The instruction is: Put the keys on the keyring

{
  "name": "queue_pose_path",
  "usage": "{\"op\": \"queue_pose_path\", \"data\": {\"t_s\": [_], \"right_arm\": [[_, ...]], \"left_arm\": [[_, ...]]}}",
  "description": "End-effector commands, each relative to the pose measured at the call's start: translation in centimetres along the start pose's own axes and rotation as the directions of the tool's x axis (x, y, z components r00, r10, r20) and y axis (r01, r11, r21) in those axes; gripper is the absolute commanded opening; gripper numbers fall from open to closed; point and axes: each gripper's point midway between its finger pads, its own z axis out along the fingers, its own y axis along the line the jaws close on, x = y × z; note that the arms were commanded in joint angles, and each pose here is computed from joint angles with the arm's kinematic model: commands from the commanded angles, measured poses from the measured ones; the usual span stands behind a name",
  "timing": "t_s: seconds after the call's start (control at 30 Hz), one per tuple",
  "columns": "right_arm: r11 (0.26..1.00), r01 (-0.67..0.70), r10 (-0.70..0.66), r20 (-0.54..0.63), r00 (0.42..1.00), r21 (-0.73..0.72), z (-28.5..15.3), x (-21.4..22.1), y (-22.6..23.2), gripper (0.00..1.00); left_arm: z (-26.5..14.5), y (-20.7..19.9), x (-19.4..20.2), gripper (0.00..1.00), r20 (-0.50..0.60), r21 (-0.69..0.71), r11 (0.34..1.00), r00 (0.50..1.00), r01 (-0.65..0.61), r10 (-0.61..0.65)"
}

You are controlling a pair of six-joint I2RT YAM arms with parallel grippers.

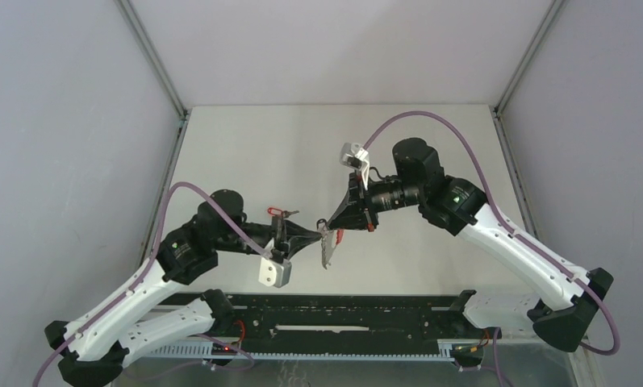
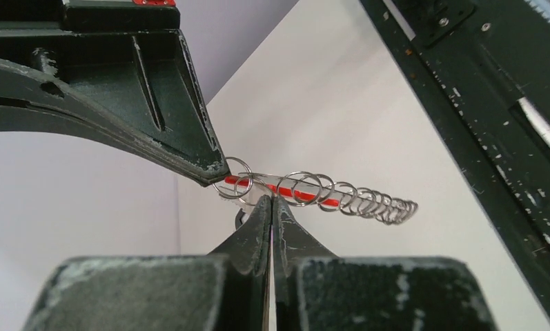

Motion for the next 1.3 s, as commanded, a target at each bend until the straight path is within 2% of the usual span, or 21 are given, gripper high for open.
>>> {"op": "queue_pose_path", "data": {"t_s": [0.0,0.07,0.13,0.23,0.33,0.53,0.7,0.87,1.13,1.27], "right_arm": [[0.998,0.050,-0.056,0.139,0.989,0.045,-0.5,-3.1,0.4,0.00],[0.997,0.049,-0.057,0.151,0.987,0.060,-0.6,-3.0,0.2,0.00],[0.996,0.052,-0.062,0.159,0.985,0.069,-0.7,-2.9,0.1,0.00],[0.995,0.060,-0.072,0.165,0.984,0.079,-0.9,-2.5,0.1,0.00],[0.993,0.077,-0.091,0.179,0.980,0.085,-1.2,-2.3,0.2,0.00],[0.991,0.111,-0.123,0.202,0.972,0.071,-1.4,-1.7,0.5,0.00],[0.989,0.148,-0.151,0.196,0.969,0.031,-1.0,-1.2,1.3,0.00],[0.982,0.188,-0.184,0.191,0.964,-0.005,-0.5,-1.0,2.1,0.00],[0.969,0.248,-0.244,0.183,0.952,0.002,-0.5,-0.7,2.7,0.00],[0.965,0.264,-0.260,0.178,0.949,0.002,-0.4,-0.6,2.8,0.00]], "left_arm": [[0.4,0.5,1.0,0.05,-0.055,-0.030,0.997,0.996,-0.072,0.070],[0.4,0.5,1.2,0.11,-0.067,-0.034,0.998,0.996,-0.054,0.052],[0.4,0.7,1.3,0.21,-0.078,-0.049,0.999,0.997,-0.022,0.019],[0.1,1.3,1.1,0.30,-0.086,-0.086,0.995,0.994,0.057,-0.064],[-0.3,1.7,0.8,0.34,-0.086,-0.126,0.982,0.985,0.138,-0.150],[-1.3,2.0,0.0,0.36,-0.057,-0.189,0.949,0.962,0.253,-0.267],[-1.3,3.4,-1.8,0.49,0.032,-0.226,0.921,0.948,0.316,-0.317],[-0.1,2.5,-2.8,0.50,0.078,-0.127,0.920,0.928,0.371,-0.364],[0.4,2.3,-3.7,0.37,0.111,-0.027,0.843,0.840,0.537,-0.531],[0.2,2.3,-3.8,0.30,0.117,-0.013,0.829,0.824,0.559,-0.554]]}}
